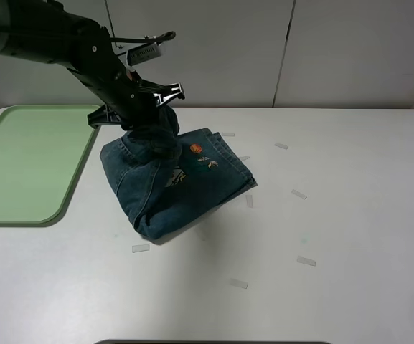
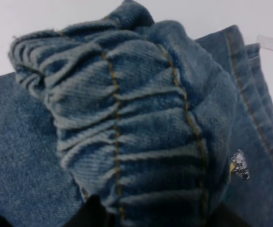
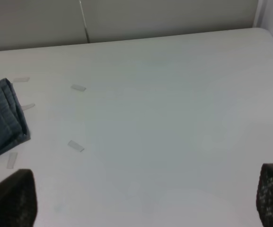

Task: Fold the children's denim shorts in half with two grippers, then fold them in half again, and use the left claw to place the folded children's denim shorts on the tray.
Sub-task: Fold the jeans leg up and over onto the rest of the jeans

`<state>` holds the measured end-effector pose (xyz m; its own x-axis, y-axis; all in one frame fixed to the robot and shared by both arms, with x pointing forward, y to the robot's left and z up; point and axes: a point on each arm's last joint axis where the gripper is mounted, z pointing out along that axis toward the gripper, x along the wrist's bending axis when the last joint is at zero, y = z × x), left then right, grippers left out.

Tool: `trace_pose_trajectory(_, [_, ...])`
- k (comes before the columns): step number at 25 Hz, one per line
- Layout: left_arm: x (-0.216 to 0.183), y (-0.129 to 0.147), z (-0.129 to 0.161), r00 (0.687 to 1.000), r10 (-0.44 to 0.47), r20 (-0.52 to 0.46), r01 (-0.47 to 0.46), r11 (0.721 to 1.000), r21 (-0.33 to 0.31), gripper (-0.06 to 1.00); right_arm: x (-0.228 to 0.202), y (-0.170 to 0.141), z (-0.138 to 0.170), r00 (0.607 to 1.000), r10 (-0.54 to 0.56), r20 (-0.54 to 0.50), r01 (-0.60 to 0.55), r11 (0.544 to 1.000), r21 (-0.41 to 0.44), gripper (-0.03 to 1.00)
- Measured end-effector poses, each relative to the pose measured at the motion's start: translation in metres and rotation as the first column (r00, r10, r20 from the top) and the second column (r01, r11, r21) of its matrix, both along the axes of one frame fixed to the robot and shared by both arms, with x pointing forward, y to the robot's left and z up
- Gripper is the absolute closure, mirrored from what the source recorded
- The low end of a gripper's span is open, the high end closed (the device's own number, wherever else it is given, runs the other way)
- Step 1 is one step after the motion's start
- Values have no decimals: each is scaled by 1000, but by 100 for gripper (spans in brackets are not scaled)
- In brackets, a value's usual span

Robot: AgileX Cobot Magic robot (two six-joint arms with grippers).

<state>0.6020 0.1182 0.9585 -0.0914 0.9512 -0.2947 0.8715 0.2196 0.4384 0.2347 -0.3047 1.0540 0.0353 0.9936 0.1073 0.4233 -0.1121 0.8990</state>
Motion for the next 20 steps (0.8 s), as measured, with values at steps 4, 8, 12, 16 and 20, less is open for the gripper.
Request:
trace_pose_trajectory(4, [1,-4,-1,1000,-4,14,4,1000,-13,70,0,0,0,1000,0,0,0,1000,0,27])
trace_pose_trajectory(8, [1,-4,-1,1000,-5,20,5,1000,-17,65,0,0,0,1000,0,0,0,1000,0,27])
trace_pose_trajectory(12, [2,-5,0,999,-4,35,4,1000,-27,19,0,0,0,1000,0,0,0,1000,0,27])
trace_pose_trajectory(16, [4,-5,1,999,-3,46,5,999,-33,-1,0,0,0,1000,0,0,0,1000,0,27])
trace_pose_trajectory(20, [4,-4,1,999,-1,48,3,999,-35,-4,0,0,0,1000,0,0,0,1000,0,27])
